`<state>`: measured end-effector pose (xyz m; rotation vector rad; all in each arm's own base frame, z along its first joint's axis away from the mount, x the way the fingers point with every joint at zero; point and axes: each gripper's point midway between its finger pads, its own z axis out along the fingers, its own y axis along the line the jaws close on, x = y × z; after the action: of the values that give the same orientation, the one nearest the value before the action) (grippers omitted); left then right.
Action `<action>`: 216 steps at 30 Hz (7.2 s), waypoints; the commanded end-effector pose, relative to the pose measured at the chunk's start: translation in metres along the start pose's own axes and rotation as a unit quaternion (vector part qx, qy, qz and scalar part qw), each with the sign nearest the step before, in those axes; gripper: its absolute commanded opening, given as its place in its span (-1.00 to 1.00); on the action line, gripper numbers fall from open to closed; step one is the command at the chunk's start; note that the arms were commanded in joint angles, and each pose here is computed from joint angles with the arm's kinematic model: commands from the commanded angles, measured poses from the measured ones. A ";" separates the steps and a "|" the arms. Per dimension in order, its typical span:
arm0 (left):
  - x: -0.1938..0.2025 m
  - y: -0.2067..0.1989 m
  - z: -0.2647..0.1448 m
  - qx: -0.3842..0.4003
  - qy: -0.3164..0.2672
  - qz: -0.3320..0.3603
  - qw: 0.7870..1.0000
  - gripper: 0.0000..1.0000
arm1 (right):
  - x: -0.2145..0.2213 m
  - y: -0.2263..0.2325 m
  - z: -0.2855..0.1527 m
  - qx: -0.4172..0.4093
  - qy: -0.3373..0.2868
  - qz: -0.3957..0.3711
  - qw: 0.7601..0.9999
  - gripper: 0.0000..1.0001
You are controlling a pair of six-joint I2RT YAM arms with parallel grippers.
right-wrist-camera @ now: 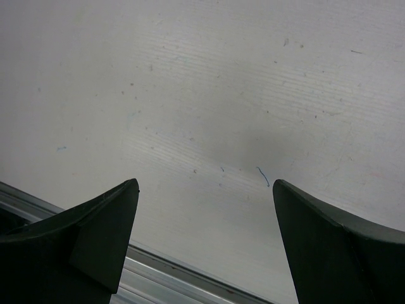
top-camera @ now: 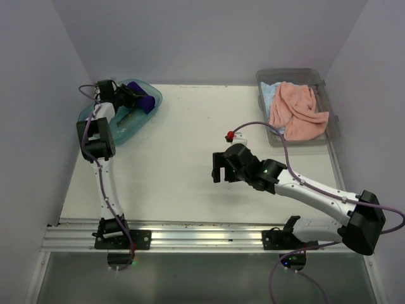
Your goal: Roll the towels
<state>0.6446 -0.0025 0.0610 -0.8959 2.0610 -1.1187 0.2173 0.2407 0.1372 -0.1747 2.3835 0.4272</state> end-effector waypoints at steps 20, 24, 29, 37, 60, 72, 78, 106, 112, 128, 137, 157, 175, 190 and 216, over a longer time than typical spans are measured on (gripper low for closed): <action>0.008 0.022 -0.008 -0.046 0.043 -0.024 0.998 0.21 | -0.021 0.019 0.007 -0.014 -0.011 -0.012 1.000 0.81; 0.009 0.024 -0.015 -0.054 0.048 -0.022 0.997 0.46 | -0.019 0.018 0.008 -0.015 -0.009 -0.011 1.000 0.81; 0.011 0.027 -0.026 -0.073 0.045 -0.007 0.996 0.80 | -0.020 0.019 0.007 -0.016 -0.013 -0.012 1.000 0.81; 0.012 0.023 -0.041 -0.087 0.044 0.012 0.995 0.99 | -0.024 0.022 0.008 -0.021 -0.016 -0.013 1.000 0.81; 0.009 -0.002 -0.083 -0.124 0.023 0.074 0.989 0.99 | -0.024 0.022 0.000 -0.035 -0.029 -0.007 0.999 0.82; 0.008 0.004 -0.101 -0.171 0.015 0.083 0.982 0.99 | -0.023 0.018 -0.005 -0.036 -0.035 -0.002 0.999 0.82; 0.011 0.010 -0.110 -0.194 0.020 0.087 0.977 0.99 | -0.023 0.019 -0.006 -0.041 -0.038 0.002 0.998 0.82; 0.016 0.003 -0.078 -0.127 0.053 0.100 0.985 0.15 | -0.022 0.016 -0.009 -0.040 -0.042 0.008 0.998 0.82; 0.026 0.007 -0.055 -0.111 0.080 0.113 0.984 0.24 | -0.022 0.017 -0.007 -0.037 -0.038 0.006 0.999 0.82; 0.018 -0.006 -0.080 -0.148 0.056 0.147 0.976 0.90 | -0.023 0.019 -0.002 -0.034 -0.033 -0.001 0.999 0.82; 0.018 0.002 -0.103 -0.197 0.048 0.162 0.966 0.99 | -0.023 0.019 -0.003 -0.037 -0.037 0.004 0.999 0.82; 0.019 -0.076 -0.170 -0.160 -0.006 0.208 0.965 0.99 | -0.039 -0.014 -0.035 0.016 -0.084 0.003 0.996 0.84; 0.191 -0.196 -0.277 -0.058 -0.009 0.356 0.932 0.99 | -0.170 -0.210 -0.012 0.245 -0.084 0.197 0.946 0.79; 0.259 -0.164 -0.304 -0.048 0.036 0.351 0.934 0.99 | -0.190 -0.302 0.097 0.281 -0.010 0.283 0.917 -0.06; 0.260 -0.148 -0.299 -0.072 0.048 0.348 0.933 0.99 | -0.198 -0.314 0.095 0.294 0.004 0.232 0.927 0.30</action>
<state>0.3026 -0.1358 0.2730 -0.1152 2.2820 -0.6475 0.5128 -0.0158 0.1671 0.6729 2.3049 -0.0331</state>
